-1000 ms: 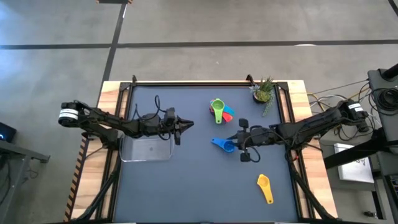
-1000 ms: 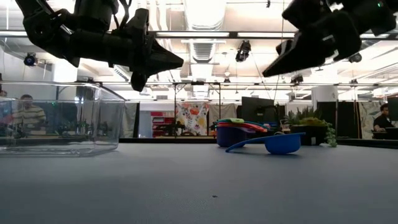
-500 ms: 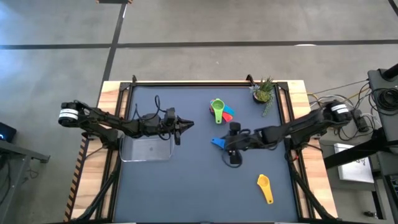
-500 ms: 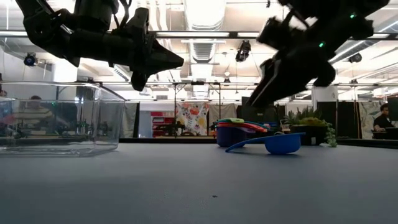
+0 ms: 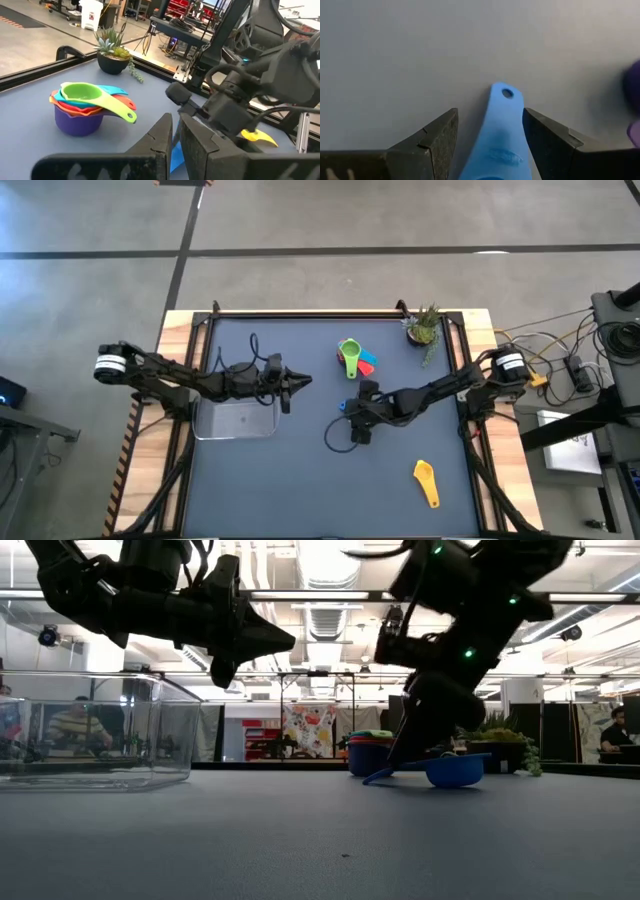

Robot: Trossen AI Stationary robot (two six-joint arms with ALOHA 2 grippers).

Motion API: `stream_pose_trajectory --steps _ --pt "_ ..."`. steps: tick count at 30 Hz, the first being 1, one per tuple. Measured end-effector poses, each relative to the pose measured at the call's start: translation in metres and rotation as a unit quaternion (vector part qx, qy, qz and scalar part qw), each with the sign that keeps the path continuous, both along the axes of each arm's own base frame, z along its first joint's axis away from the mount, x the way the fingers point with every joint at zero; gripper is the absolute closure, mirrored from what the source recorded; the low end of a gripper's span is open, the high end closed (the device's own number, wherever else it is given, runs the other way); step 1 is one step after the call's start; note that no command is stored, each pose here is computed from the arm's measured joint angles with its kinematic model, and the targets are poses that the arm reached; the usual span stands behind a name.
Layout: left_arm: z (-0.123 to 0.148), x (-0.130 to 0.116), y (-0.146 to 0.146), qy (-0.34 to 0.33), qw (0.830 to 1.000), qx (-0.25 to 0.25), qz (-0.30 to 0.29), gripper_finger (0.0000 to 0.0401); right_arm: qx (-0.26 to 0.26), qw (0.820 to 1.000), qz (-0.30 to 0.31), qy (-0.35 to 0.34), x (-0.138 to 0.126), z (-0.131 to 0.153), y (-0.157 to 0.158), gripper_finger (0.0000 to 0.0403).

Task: Nest measuring cups in basket
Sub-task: Stack the blue measuring cup on top of the green measuring cup

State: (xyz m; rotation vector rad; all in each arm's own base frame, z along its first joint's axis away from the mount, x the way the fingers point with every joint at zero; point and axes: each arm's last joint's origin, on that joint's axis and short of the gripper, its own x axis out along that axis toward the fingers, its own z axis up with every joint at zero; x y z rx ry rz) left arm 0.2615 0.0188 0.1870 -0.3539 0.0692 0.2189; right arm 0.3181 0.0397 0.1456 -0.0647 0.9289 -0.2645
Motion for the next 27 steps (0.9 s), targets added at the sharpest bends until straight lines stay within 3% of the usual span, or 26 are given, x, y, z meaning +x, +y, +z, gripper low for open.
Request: stream_pose_trajectory --steps 7,14,19,27 --pt "0.0 0.0 0.0 0.0 1.0 0.0 0.0 0.0384 0.007 0.997 -0.048 0.055 0.005 -0.007 -0.015 0.0192" --pt "0.0 0.0 0.0 0.002 1.0 0.001 0.0 0.0384 0.026 0.997 -0.015 0.071 0.006 -0.011 -0.018 0.0193" --pt "0.0 0.0 0.0 0.002 1.0 0.002 0.0 0.0384 0.031 0.993 0.072 0.086 0.005 -0.008 -0.013 0.0204" --pt "-0.001 0.0 0.0 0.005 1.0 0.003 -0.001 0.0384 0.159 0.957 0.222 0.101 -0.002 -0.002 0.004 0.0237"
